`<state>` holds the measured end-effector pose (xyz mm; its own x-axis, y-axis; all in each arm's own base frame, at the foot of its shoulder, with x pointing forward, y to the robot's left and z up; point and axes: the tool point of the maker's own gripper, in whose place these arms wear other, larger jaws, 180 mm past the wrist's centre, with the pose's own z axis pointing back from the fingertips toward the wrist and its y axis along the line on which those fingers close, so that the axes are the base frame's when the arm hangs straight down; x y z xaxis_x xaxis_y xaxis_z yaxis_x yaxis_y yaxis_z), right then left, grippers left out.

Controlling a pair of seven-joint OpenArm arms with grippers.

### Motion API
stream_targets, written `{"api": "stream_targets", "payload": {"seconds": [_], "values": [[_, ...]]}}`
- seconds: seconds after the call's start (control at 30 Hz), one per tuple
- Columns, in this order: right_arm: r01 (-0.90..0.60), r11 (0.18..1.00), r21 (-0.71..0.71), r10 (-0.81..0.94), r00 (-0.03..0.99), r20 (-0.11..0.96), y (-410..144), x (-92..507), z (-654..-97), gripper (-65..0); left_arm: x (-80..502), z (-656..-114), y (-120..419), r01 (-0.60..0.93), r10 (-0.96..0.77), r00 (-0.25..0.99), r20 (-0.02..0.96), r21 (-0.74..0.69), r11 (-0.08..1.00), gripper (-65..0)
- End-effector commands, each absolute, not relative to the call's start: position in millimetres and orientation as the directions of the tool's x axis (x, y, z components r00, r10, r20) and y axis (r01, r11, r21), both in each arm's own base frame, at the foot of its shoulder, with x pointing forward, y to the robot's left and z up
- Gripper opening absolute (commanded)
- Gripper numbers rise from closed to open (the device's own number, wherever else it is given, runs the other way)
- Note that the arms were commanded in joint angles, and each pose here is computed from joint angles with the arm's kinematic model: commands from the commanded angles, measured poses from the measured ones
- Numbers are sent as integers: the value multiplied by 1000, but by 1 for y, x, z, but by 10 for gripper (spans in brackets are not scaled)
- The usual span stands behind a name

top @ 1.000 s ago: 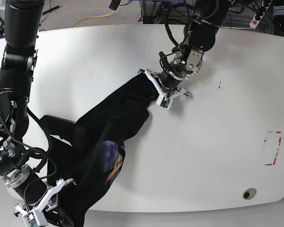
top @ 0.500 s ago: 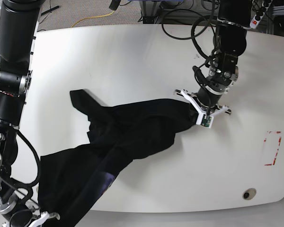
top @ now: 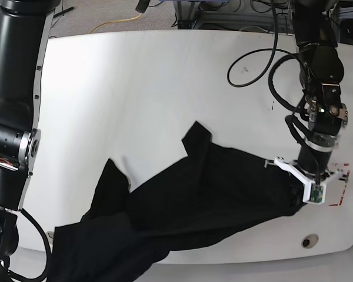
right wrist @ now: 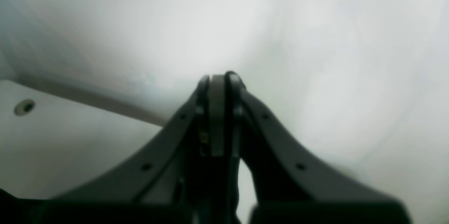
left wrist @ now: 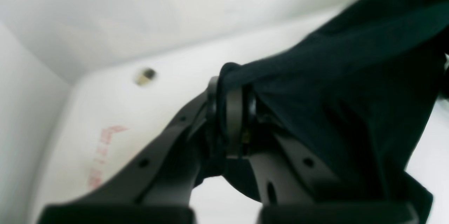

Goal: Fold the T-shirt properly
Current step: 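Lift and spread the shirt flat, dragging it toward the robot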

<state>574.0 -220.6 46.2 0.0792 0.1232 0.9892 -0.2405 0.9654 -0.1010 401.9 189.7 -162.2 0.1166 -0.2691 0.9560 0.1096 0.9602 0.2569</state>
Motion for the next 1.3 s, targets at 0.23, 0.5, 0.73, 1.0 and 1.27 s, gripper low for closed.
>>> {"api": "stream_targets", "payload": {"seconds": [0.23, 0.5, 0.73, 1.0, 1.27], "values": [[-239, 965, -105, 129, 90, 988, -223, 580, 47, -650, 420, -24, 237, -61, -388, -84, 918, 384, 921, -650], [-216, 971, -103, 143, 179, 973, -243, 573, 34, -650, 419, 1, 247, -99, -422, -104, 901, 413, 906, -650], [-234, 968, -85, 106, 77, 991, -258, 548, 63, -650, 417, -46, 244, -43, -426, -4, 905, 426, 904, -650], [-239, 971, -3, 41, 156, 987, -270, 521, -13, -650, 401, -119, 239, 43, -425, 147, 893, 424, 905, -650], [-210, 975, 71, -17, 247, 969, -283, 483, -93, -650, 375, -188, 221, 176, -427, 272, 862, 392, 903, -650]]}}
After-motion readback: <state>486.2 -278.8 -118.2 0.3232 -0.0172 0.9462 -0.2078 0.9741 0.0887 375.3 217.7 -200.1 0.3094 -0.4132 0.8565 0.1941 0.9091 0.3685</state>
